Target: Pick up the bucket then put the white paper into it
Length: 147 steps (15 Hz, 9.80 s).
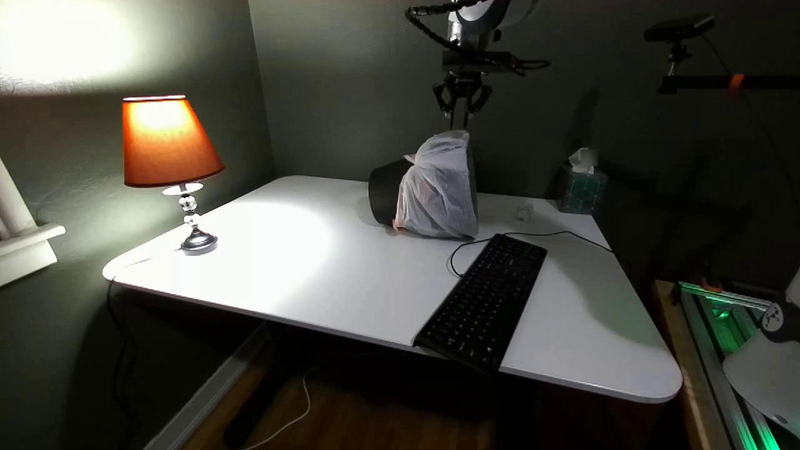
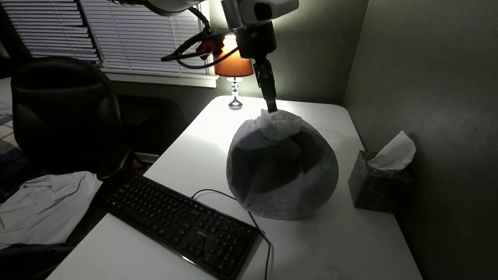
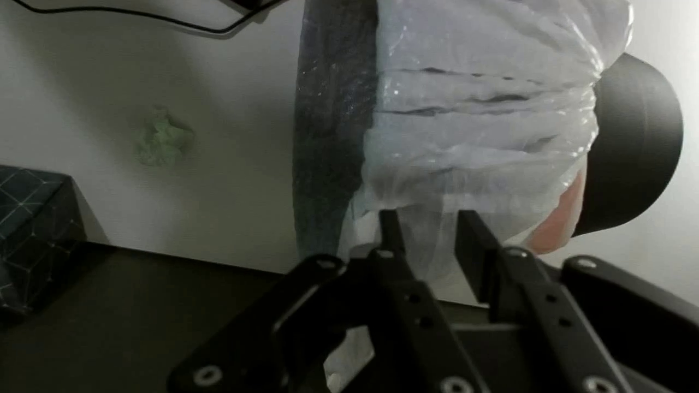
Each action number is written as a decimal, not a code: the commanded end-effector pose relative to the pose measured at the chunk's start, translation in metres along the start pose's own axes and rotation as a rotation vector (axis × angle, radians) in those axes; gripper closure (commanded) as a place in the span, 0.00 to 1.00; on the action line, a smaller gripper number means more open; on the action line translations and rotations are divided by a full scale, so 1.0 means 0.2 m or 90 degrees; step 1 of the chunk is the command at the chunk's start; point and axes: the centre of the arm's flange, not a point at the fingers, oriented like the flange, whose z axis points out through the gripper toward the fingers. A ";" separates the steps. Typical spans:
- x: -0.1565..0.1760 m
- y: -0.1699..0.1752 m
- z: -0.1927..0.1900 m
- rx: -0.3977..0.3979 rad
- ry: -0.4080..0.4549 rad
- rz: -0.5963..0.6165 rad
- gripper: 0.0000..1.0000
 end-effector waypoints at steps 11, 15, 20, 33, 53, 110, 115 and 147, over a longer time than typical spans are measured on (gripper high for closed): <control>0.15 0.35 -0.06 0.111 -0.055 0.035 0.00; 0.15 0.32 -0.04 0.113 -0.052 0.034 0.00; 0.27 0.41 0.13 0.159 -0.119 0.035 0.00; 0.61 0.50 0.57 0.430 -0.266 0.065 0.00; 0.64 0.50 0.90 0.501 -0.429 0.238 0.58; 0.18 -0.59 0.49 -0.226 -0.093 -0.455 0.59; 0.16 -0.57 0.38 -0.206 -0.052 -0.459 0.22; 0.14 0.79 -0.04 0.073 0.105 0.453 0.00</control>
